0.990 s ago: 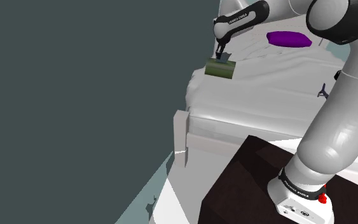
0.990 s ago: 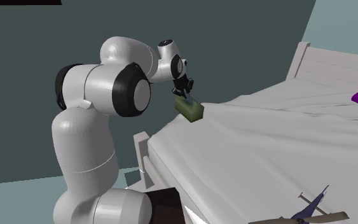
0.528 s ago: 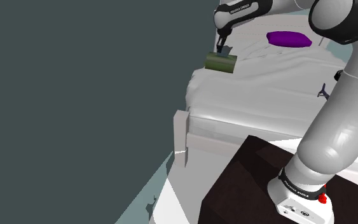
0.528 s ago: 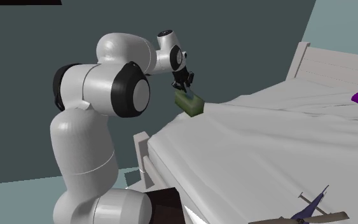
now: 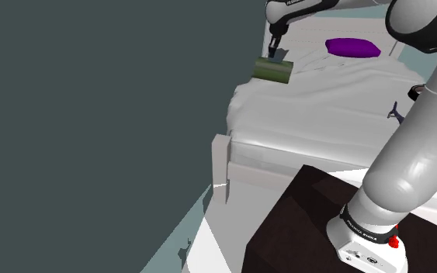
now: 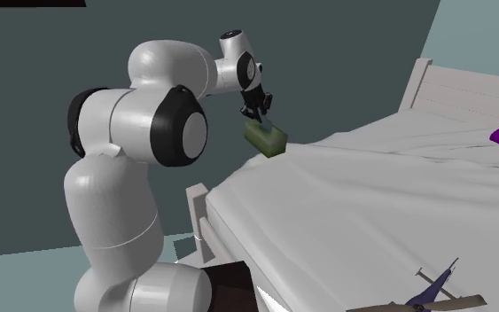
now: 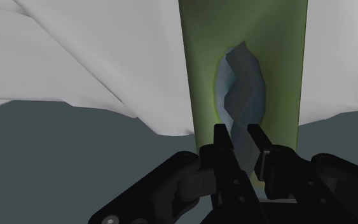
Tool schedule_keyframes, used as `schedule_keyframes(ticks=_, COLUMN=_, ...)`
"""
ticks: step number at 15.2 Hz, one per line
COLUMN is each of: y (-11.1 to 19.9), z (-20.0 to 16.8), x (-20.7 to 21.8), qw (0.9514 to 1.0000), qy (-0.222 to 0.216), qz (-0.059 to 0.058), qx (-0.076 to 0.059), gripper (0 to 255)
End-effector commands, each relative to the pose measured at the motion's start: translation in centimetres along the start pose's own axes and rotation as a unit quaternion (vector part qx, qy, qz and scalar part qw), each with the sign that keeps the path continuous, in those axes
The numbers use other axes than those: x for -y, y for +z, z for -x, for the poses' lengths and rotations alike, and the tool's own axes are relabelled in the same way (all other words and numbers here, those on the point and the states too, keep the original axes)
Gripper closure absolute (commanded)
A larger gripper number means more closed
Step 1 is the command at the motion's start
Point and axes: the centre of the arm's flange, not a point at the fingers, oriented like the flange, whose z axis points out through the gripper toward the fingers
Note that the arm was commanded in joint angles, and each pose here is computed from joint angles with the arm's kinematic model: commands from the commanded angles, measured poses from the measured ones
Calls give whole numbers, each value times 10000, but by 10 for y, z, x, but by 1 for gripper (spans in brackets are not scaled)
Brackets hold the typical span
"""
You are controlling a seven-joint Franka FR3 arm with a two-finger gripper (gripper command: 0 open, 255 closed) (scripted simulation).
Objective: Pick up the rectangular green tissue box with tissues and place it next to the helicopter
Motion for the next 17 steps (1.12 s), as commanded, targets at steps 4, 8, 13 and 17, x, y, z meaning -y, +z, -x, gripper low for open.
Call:
schedule_keyframes(ticks=4, y=-14, z=64, x=1, qw=10000, qy=1, qz=6, qx=-7, gripper=255)
schedule_keyframes(ticks=8, y=-24, z=116, x=2, qw=10000, qy=1, qz=6, qx=-7, gripper=255)
schedule_keyframes(ticks=13, y=-36, z=181, x=4, qw=10000, qy=1, qz=6, qx=-7, gripper=255)
schedule_keyframes(ticks=17, y=-45, z=233, x=5, qw=10000, qy=1, qz=6, qx=-7, gripper=255)
